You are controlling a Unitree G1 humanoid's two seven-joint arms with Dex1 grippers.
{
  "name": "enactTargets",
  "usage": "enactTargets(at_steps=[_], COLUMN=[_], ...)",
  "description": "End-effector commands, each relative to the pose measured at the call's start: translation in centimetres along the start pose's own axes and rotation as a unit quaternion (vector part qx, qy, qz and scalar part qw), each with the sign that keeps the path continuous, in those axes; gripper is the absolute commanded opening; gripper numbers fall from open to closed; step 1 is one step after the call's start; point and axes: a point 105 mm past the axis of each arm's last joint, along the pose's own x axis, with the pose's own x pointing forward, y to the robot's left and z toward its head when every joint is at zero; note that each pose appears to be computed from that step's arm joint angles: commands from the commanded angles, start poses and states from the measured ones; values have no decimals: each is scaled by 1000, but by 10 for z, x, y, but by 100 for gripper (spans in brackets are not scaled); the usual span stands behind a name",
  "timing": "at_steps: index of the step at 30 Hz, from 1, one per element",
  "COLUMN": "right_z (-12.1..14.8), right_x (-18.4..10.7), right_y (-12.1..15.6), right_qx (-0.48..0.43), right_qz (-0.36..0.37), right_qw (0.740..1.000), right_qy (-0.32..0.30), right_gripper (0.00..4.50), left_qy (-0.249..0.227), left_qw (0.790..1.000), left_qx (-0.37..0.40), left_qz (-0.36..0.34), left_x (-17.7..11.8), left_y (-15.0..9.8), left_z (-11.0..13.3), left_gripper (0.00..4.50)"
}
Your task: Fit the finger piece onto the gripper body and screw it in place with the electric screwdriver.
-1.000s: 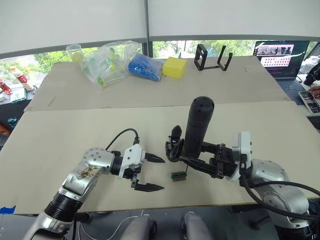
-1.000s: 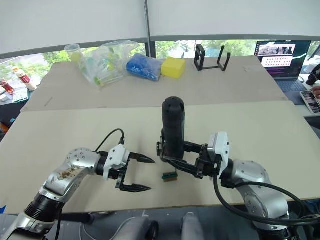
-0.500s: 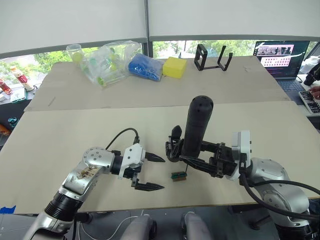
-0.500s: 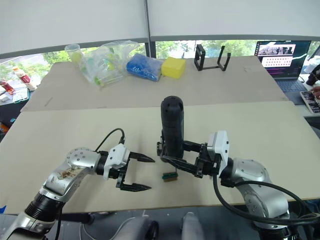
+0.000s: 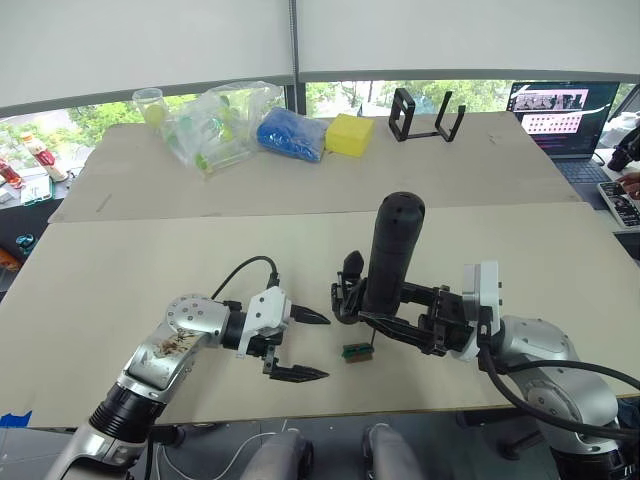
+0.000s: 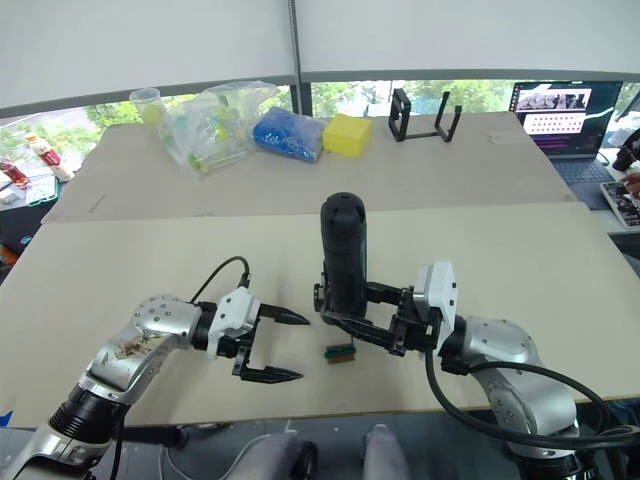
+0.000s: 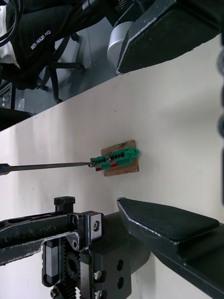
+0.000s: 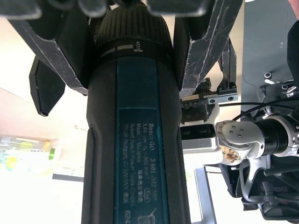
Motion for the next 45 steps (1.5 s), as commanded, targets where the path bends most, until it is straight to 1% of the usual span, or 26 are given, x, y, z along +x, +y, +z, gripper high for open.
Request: enactTargets(at_steps=[1,25,34,45], right_z=[15,11,13,10], right_x=[3,4,3,0], right_y=[6,5,5,11], right_qx=[-20,-13,-14,-3], right_qz=[17,18,20,34], right_qw=[999,999,999,999], right_qy=[-23,-22,-23,-14], right_gripper=[193,193,193,193], left_qy=[-2,-1,0,-2], left_qw=[1000,1000,1000,1000], left_qx=[19,21,21,22], left_qz=[-7,-2,0,0], left_x=[1,0,-1,0], left_y=[-3,-1,-1,-1], left_z=[8,7,7,6], left_gripper=[450,450,450,450])
